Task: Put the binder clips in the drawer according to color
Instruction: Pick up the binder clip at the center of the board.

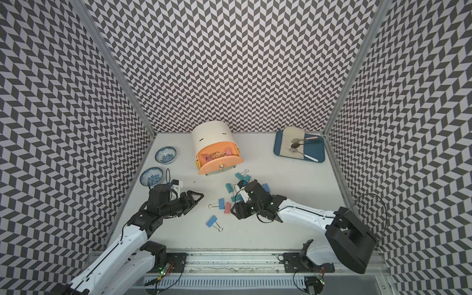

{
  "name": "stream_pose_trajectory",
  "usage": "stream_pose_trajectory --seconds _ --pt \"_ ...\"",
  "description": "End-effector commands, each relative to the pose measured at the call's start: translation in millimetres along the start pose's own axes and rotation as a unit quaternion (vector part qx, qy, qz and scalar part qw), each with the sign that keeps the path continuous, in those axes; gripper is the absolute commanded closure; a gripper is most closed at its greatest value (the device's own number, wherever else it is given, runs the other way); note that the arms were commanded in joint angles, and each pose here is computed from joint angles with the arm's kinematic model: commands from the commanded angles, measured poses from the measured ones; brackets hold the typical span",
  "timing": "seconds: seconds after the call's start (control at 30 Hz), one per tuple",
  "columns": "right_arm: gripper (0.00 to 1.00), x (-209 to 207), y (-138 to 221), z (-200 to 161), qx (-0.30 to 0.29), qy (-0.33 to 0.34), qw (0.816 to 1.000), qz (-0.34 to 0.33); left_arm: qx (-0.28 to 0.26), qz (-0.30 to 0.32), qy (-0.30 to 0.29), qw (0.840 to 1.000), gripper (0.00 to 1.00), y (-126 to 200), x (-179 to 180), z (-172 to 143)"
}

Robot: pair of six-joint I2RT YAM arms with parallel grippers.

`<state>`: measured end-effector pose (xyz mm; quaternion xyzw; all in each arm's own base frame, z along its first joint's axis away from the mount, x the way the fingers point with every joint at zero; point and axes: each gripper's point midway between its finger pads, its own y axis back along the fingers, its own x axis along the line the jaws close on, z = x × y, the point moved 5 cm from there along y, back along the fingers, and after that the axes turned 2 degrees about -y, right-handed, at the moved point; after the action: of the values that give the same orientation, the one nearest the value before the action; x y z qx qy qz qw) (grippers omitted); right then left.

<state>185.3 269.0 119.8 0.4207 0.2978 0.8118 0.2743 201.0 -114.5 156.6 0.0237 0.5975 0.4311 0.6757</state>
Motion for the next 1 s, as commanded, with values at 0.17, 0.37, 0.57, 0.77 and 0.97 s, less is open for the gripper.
stream_pose_trajectory --seconds 0.17,0.37,0.57,0.77,0.97 --pt "0.33 15 -22 9 -0.001 0.025 0.999 0.026 -0.012 -0.009 -0.008 1.0 0.37 2 -6 3" --pt "0.33 15 -31 15 -0.002 0.042 0.999 0.015 -0.011 -0.009 -0.01 1.0 0.37 3 -7 4" --pt "0.33 14 -42 19 0.001 0.058 0.998 0.003 -0.01 -0.007 -0.013 1.0 0.37 4 -8 4" --pt "0.33 12 -50 20 0.004 0.071 0.997 -0.006 -0.008 -0.005 -0.015 1.0 0.37 4 -8 4" --pt "0.33 10 -55 20 0.008 0.076 0.997 -0.011 -0.006 -0.004 -0.016 1.0 0.37 4 -7 3"
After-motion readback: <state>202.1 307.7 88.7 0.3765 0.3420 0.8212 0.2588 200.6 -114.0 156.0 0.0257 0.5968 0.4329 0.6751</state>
